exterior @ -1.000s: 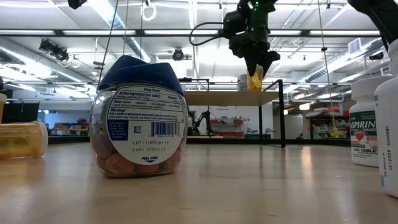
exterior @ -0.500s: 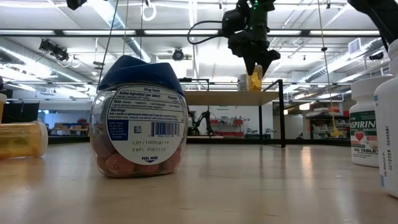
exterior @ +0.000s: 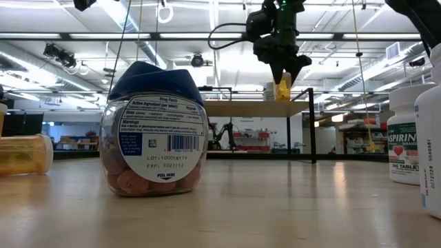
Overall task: Pick and place medicine bottles onto shelf by color
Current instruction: Put the top orange pill bottle on the shelf
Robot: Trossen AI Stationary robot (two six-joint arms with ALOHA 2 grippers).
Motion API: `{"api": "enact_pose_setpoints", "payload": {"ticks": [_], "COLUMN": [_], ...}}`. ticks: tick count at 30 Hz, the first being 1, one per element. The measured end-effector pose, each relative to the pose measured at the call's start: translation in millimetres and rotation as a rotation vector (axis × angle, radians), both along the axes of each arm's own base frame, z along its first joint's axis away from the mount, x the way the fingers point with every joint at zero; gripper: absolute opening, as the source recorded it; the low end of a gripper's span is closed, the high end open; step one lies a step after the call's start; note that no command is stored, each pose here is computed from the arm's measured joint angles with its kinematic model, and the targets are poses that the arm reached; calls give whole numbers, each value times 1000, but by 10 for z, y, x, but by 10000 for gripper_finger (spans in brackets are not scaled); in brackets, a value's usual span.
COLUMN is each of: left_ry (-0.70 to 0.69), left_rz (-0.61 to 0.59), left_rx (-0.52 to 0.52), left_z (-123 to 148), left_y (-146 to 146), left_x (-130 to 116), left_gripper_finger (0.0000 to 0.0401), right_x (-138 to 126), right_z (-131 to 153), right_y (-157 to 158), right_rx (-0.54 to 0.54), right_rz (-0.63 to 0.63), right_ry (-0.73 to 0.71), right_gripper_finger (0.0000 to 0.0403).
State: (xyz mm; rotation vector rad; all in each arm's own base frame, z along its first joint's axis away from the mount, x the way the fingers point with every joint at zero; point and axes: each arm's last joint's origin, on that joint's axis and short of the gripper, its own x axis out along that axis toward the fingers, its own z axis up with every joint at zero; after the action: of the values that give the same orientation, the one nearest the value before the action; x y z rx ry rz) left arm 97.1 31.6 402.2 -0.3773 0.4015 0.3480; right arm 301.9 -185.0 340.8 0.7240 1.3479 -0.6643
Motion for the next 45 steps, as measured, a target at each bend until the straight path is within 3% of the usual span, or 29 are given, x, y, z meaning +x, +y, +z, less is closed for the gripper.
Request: {"api": "enact_pose_setpoints", "payload": {"ticks": [13, 20, 45], "left_ry": [0, -3, -4], "left_rz": [0, 5, 7], "left_rx": [1, -10, -14], "left_z": [0, 0, 0], "left_y": [0, 0, 0], "left_x": [0, 0, 0], "left_gripper_finger": [151, 142, 148], "right_x": [-9, -21, 21], "right_z": [-27, -163, -46], "right_y": [-12, 0, 61], "right_rx": [-35, 5, -23], "right_rz": [6, 26, 77], "right_ry": [30, 75, 34], "right_gripper_finger": [235, 235, 262]}}
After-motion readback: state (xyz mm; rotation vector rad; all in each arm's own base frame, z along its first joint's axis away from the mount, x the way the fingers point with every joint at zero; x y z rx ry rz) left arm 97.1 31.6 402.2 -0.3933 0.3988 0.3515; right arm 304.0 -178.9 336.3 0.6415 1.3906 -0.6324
